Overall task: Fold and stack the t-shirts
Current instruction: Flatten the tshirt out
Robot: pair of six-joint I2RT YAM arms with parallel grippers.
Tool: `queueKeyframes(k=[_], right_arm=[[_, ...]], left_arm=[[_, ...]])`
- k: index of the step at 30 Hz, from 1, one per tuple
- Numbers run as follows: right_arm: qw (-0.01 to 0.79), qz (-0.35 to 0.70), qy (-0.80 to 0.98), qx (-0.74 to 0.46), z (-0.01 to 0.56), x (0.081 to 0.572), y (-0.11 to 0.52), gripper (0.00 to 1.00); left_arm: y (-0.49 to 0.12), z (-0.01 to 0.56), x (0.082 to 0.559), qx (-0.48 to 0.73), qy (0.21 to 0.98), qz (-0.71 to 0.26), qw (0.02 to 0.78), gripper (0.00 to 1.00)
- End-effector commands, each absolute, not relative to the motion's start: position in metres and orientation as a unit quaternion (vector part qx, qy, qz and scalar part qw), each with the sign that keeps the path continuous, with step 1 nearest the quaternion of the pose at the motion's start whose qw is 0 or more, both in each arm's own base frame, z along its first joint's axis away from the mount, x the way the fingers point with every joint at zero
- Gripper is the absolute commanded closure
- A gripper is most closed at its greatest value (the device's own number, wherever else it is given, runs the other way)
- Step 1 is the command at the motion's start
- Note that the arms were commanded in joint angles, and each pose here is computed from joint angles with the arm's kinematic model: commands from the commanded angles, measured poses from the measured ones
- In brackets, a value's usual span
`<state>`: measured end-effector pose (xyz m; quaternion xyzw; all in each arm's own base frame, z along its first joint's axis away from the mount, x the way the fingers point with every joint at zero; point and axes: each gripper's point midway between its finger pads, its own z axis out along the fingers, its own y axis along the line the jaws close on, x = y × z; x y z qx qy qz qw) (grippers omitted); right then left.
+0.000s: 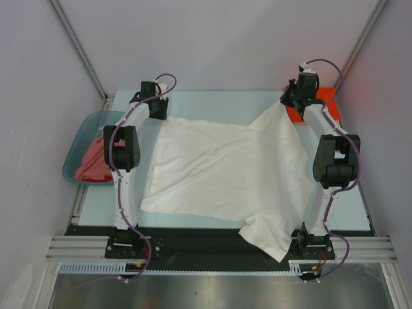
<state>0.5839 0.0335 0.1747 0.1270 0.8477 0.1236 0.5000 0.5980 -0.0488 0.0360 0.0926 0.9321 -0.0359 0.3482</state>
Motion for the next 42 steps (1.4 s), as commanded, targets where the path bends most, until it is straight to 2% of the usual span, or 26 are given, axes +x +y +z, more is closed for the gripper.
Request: queueKeyframes(k=[1, 2, 5, 11, 17, 24, 34, 36, 40, 42], right_arm=[[0.525, 0.127, 0.834, 0.112, 0.196, 0.594, 0.033, 1.00], [0.524, 0.128, 0.835, 0.111, 0.195, 0.594, 0.035, 1.00], [0.524, 0.128, 0.835, 0.108, 0.196, 0.595, 0.034, 1.00], [0.526, 0.127, 0.835, 0.098, 0.200, 0.598, 0.035, 1.00], [0.525, 0.126, 0.837, 0.090, 0.201, 0.598, 0.036, 1.00], [0.531, 0.128, 0.833, 0.088, 0.207, 0.596, 0.036, 1.00], [0.538, 0.130, 0.830, 0.076, 0.213, 0.596, 0.038, 1.00], [0.539, 0.124, 0.829, 0.086, 0.213, 0.596, 0.023, 1.00], [0.540, 0.128, 0.827, 0.088, 0.212, 0.595, 0.023, 1.00], [0.542, 0.130, 0.826, 0.088, 0.213, 0.596, 0.024, 1.00]], left_arm=[[-0.067, 0.094, 0.609, 0.190, 0.892, -0.071, 0.404, 0.57], [-0.071, 0.094, 0.608, 0.210, 0.886, -0.085, 0.404, 0.49], [-0.075, 0.099, 0.610, 0.226, 0.878, -0.116, 0.406, 0.39], [-0.075, 0.082, 0.614, 0.250, 0.877, -0.110, 0.395, 0.41], [-0.072, 0.079, 0.617, 0.246, 0.883, -0.103, 0.385, 0.50], [-0.066, 0.071, 0.612, 0.239, 0.894, -0.085, 0.369, 0.43], [-0.077, 0.037, 0.605, 0.242, 0.908, -0.078, 0.334, 0.51], [-0.075, 0.031, 0.604, 0.237, 0.910, -0.072, 0.331, 0.49], [-0.068, 0.027, 0.614, 0.220, 0.916, -0.047, 0.332, 0.38], [-0.060, 0.022, 0.618, 0.205, 0.920, -0.028, 0.332, 0.37]])
